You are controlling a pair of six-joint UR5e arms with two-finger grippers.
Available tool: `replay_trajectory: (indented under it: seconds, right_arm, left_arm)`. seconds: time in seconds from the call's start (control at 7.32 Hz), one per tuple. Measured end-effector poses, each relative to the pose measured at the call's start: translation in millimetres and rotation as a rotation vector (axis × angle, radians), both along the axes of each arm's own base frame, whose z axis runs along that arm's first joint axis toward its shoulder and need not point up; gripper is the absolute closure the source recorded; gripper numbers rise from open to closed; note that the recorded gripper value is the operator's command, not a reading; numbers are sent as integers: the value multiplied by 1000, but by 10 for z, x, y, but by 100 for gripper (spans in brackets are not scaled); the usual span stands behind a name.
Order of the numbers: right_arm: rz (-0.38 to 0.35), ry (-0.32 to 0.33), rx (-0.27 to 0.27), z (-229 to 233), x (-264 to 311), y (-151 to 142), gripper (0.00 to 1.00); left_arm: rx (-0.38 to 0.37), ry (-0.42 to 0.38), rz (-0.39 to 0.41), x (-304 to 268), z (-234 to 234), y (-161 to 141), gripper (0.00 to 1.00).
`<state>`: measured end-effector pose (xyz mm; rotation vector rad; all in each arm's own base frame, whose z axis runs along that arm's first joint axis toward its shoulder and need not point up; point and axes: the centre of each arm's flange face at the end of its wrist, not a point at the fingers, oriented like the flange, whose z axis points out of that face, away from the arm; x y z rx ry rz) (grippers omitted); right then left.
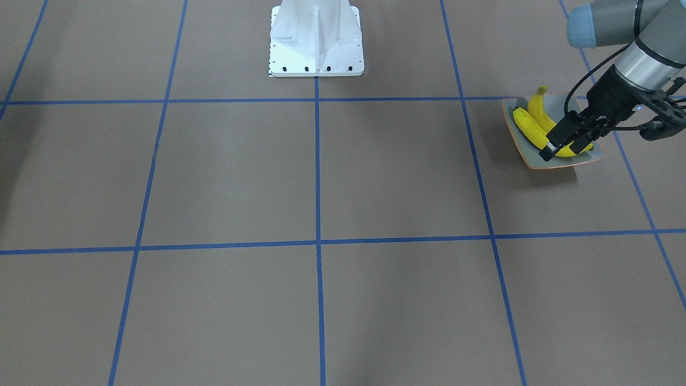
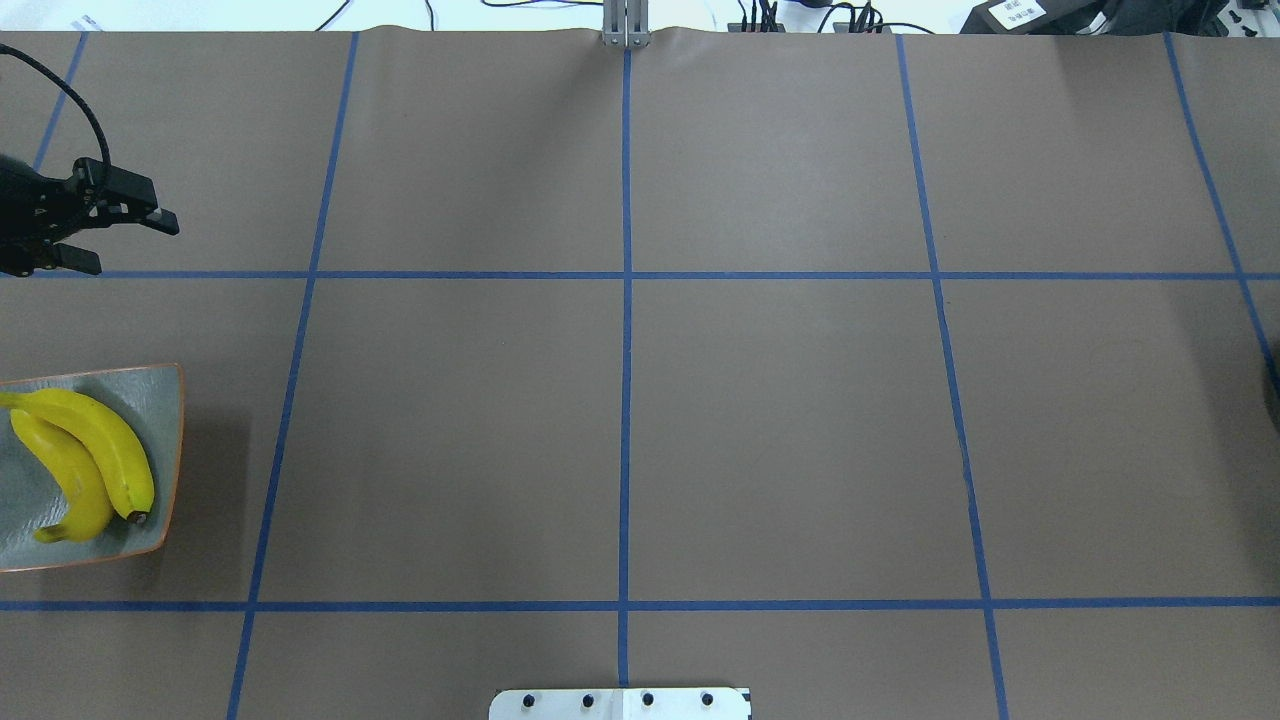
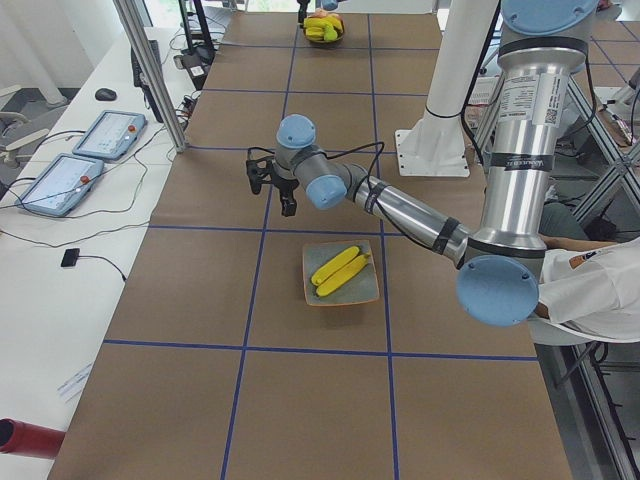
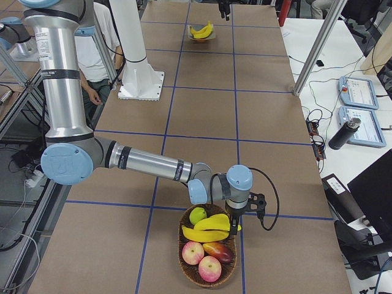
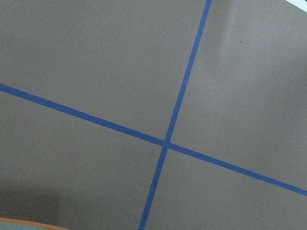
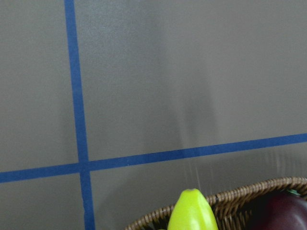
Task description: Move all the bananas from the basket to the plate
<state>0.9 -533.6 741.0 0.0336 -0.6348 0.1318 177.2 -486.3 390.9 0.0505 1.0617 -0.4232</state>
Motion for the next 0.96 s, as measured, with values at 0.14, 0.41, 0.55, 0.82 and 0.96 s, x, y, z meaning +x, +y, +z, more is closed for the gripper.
replay_trajectory:
  seconds: [0.14, 0.41, 0.55, 0.82, 0.96]
  right_arm:
    - [-30, 1, 7, 62, -4, 63, 5]
    - [-99, 10, 25, 172, 7, 164, 39]
    - [-109, 10, 27, 182, 8, 174, 57]
    - [-112, -5, 31, 114, 6, 112, 54]
    - [-104, -14, 23, 49, 29, 43, 54]
  left_arm:
    - [-12, 7, -8, 3, -20, 1, 0]
    - [-30, 15, -20, 7, -46, 5, 0]
    - [-45, 24, -31, 5, -72, 13, 0]
    - [-57, 36, -44, -8, -130, 34, 0]
    - [-62, 43, -52, -18, -164, 50, 0]
